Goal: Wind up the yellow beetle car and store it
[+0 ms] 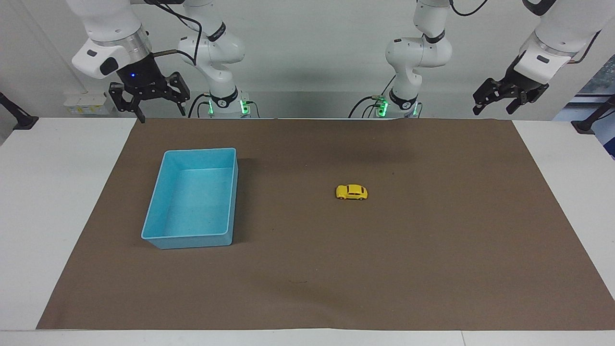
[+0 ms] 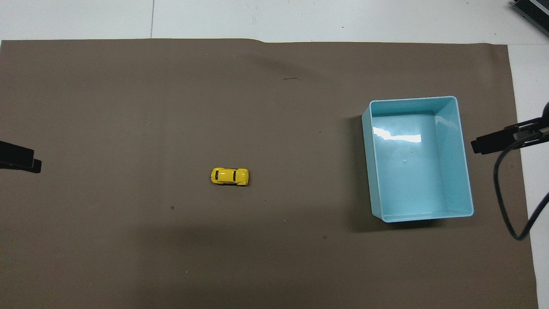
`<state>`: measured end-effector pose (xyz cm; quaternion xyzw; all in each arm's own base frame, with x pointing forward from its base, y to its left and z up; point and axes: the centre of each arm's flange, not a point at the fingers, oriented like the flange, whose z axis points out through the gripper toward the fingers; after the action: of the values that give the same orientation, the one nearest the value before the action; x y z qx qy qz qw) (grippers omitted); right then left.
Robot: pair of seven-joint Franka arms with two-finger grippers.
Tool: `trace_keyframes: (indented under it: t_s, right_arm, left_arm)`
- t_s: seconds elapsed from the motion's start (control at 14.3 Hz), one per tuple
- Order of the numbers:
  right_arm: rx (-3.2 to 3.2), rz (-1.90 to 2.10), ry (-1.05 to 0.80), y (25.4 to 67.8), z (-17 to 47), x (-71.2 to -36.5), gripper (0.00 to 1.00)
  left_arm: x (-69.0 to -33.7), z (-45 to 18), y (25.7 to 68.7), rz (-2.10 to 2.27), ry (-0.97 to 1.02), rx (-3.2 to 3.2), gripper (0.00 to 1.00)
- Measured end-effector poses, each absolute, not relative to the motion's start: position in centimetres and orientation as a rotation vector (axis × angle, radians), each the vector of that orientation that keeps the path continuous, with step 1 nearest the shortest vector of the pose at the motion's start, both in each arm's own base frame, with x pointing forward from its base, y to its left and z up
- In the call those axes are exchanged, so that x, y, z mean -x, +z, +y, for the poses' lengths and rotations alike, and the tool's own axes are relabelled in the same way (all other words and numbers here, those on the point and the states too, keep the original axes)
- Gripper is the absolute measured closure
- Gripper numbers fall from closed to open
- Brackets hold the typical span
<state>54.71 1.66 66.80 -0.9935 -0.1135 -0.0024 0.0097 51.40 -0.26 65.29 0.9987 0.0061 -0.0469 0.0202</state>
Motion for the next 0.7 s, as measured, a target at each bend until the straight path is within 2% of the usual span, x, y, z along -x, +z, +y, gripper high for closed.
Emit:
trace_keyframes:
  t_s: [0.42,0.7]
  right_arm:
    - [3.102,-0.354,-0.008,66.79,1.65,-54.71,0.0]
    - [3.102,-0.354,-0.008,66.8,1.65,-54.71,0.0]
  left_arm:
    - [-51.35,-0.26,65.25,-0.042,-0.151,-3.095,0.0]
    - [-51.38,-0.2,65.27,-0.337,-0.14,-3.069,0.0]
